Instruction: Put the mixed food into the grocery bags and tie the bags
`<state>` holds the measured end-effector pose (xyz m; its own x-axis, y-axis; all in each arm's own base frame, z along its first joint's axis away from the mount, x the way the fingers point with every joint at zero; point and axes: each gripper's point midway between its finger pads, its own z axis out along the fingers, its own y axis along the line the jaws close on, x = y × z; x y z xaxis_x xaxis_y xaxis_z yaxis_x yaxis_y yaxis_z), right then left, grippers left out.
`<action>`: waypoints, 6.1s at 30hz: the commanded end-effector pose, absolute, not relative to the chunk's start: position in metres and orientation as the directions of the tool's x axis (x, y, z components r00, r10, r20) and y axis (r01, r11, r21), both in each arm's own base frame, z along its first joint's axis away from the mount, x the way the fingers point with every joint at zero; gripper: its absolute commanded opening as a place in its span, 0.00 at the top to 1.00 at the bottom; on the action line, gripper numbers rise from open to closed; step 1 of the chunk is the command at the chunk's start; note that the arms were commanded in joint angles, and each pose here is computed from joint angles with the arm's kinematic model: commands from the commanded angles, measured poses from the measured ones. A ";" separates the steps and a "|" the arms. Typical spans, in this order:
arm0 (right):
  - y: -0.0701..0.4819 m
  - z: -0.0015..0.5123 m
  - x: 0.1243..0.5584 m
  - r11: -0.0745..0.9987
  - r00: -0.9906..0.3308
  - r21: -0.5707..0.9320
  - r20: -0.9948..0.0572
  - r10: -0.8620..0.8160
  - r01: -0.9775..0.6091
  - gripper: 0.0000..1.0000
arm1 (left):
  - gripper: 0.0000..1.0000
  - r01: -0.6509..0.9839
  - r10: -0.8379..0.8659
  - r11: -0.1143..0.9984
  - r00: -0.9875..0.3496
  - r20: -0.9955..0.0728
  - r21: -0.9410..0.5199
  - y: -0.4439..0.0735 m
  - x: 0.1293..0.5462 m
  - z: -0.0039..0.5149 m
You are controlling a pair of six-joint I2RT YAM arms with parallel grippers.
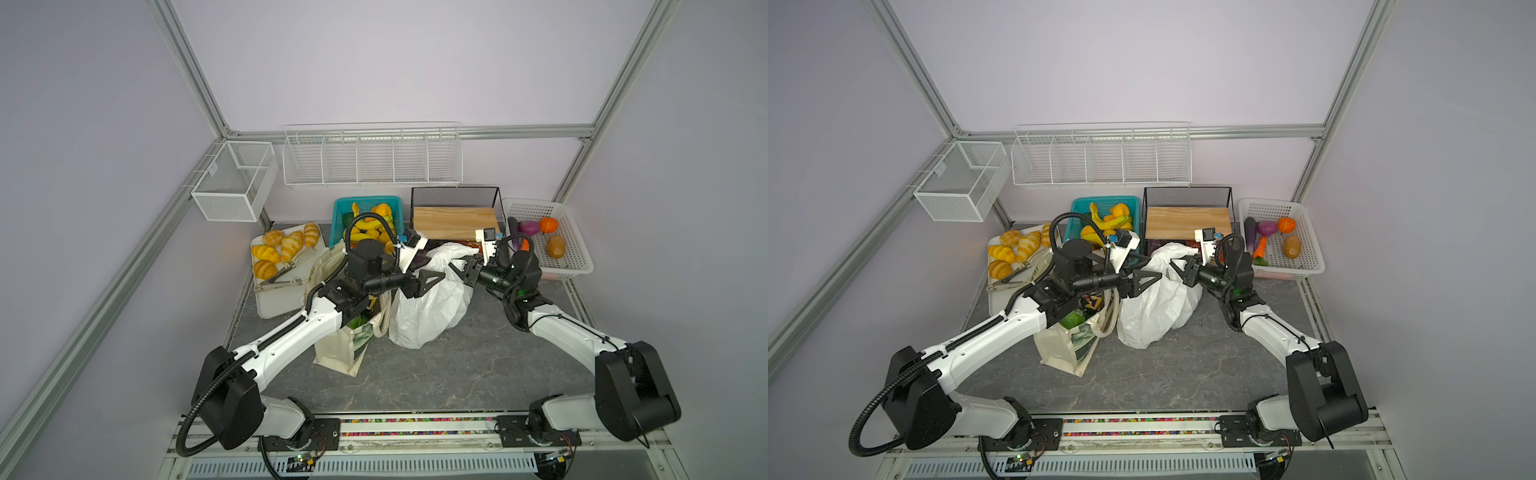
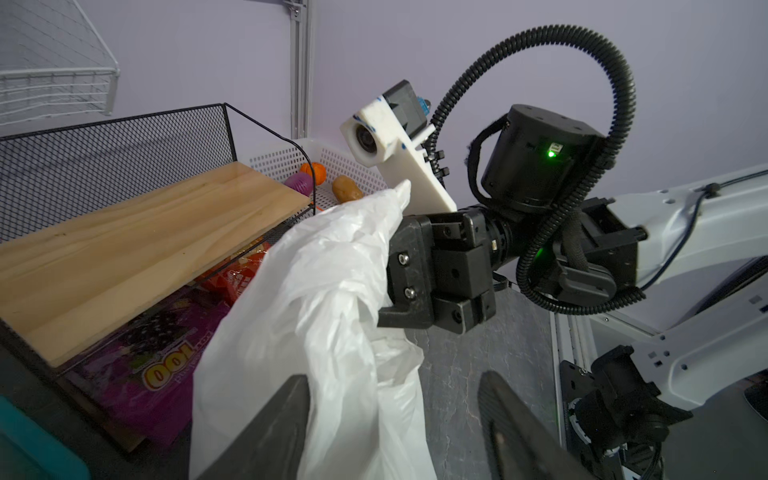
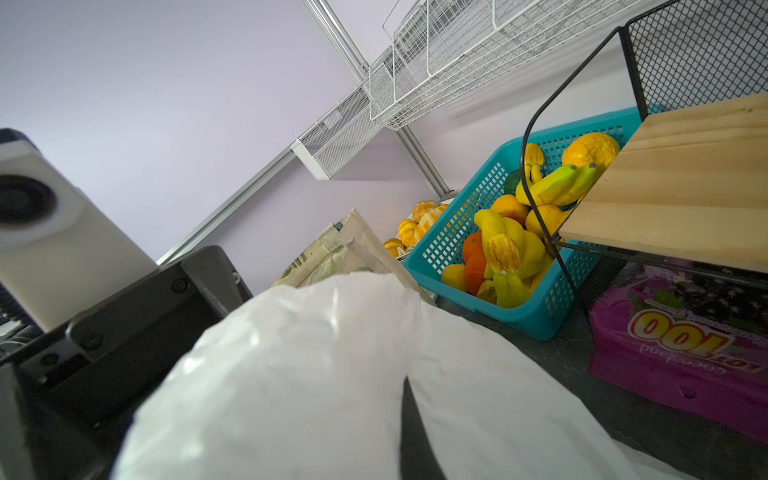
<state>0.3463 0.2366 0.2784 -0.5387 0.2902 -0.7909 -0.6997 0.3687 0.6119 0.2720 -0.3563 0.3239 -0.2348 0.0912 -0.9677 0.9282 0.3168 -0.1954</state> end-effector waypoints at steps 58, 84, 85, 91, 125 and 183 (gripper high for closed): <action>0.232 0.288 0.317 0.214 -0.567 0.617 -0.783 0.255 -0.757 0.94 | 0.49 0.937 0.092 0.255 -0.269 -0.959 -0.239 -0.352 0.258 0.283; 0.231 0.298 0.315 0.220 -0.551 0.605 -0.793 0.262 -0.765 0.94 | 0.80 0.933 0.184 0.235 -0.317 -0.931 -0.271 -0.370 0.279 0.280; 0.231 0.298 0.315 0.220 -0.550 0.604 -0.793 0.262 -0.766 0.94 | 0.80 0.932 0.185 0.234 -0.322 -0.929 -0.277 -0.371 0.280 0.279; 0.230 0.296 0.315 0.222 -0.553 0.607 -0.791 0.261 -0.763 0.94 | 0.77 0.926 0.157 0.220 -0.344 -0.926 -0.306 -0.379 0.287 0.281; 0.233 0.291 0.314 0.224 -0.561 0.610 -0.790 0.248 -0.760 0.94 | 0.61 0.949 0.071 0.116 -0.304 -0.950 -0.294 -0.385 0.284 0.306; 0.214 0.275 0.312 0.450 -0.501 0.505 -0.854 0.138 -0.736 0.52 | 1.00 0.934 0.067 0.262 -0.270 -0.960 -0.244 -0.368 0.301 0.302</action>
<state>0.3127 0.2211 0.2755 -0.5375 0.1810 -0.8236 -0.7344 0.3796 0.5626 0.3025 -0.3734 0.2907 -0.3057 0.0884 -0.9480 0.9267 0.2562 -0.2749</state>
